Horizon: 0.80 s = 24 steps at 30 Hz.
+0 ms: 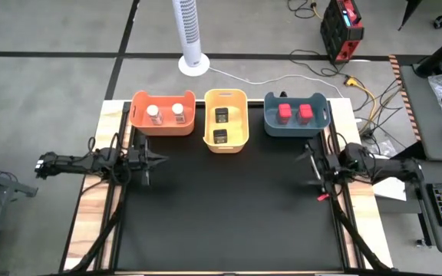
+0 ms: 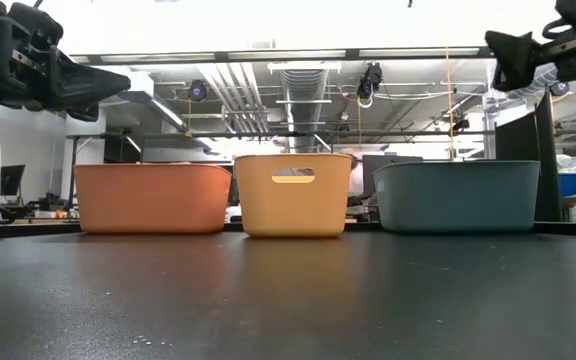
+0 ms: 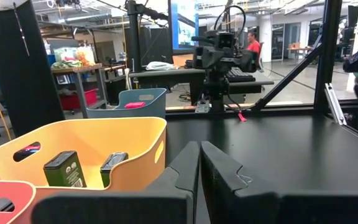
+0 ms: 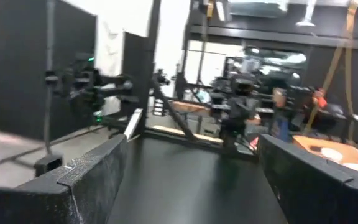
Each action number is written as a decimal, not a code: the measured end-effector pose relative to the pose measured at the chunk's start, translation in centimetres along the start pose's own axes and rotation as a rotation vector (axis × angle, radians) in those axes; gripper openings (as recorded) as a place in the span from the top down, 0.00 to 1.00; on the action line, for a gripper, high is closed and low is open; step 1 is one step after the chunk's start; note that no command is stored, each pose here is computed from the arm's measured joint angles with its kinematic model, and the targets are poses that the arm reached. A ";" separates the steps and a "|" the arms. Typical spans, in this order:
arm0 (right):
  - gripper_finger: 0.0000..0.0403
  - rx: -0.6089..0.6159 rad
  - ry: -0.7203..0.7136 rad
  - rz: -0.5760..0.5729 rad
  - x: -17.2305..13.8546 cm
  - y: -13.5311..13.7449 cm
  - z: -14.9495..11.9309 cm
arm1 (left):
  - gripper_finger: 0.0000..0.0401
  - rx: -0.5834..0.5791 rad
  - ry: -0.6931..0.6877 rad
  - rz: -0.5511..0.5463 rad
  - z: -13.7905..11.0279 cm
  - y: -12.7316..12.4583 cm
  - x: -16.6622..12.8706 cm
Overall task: Sort spices by type
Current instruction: Return to Home Position
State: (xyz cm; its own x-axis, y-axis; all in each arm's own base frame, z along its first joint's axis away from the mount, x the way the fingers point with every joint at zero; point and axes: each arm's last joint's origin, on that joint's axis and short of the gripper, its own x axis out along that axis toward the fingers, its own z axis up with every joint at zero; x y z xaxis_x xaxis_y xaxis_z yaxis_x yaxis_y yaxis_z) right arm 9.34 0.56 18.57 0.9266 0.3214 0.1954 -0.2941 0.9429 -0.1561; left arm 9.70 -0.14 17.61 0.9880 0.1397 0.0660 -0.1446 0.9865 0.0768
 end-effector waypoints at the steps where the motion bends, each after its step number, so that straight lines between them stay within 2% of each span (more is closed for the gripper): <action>1: 0.14 -0.023 0.007 0.019 0.1 0.3 -0.1 | 1.00 0.000 0.000 0.000 0.0 0.0 0.0; 4: 0.14 -0.084 0.046 0.026 0.2 0.8 -0.5 | 1.00 0.000 0.001 0.000 0.0 0.0 0.0; 14: 0.18 -0.112 0.118 0.005 0.2 0.9 -1.1 | 1.00 0.000 0.002 0.000 0.0 0.0 0.0; 24: 0.16 -0.007 0.128 0.000 0.3 0.9 -1.2 | 1.00 0.000 0.001 0.000 0.0 0.0 0.0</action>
State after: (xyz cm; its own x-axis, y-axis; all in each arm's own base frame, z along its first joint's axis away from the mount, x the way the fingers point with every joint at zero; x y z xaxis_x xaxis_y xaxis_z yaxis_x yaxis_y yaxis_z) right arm 9.62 1.43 17.31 0.9489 0.3076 0.0702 -0.2934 0.9420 -0.1628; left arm 9.70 -0.13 17.60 0.9880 0.1400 0.0649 -0.1449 0.9864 0.0770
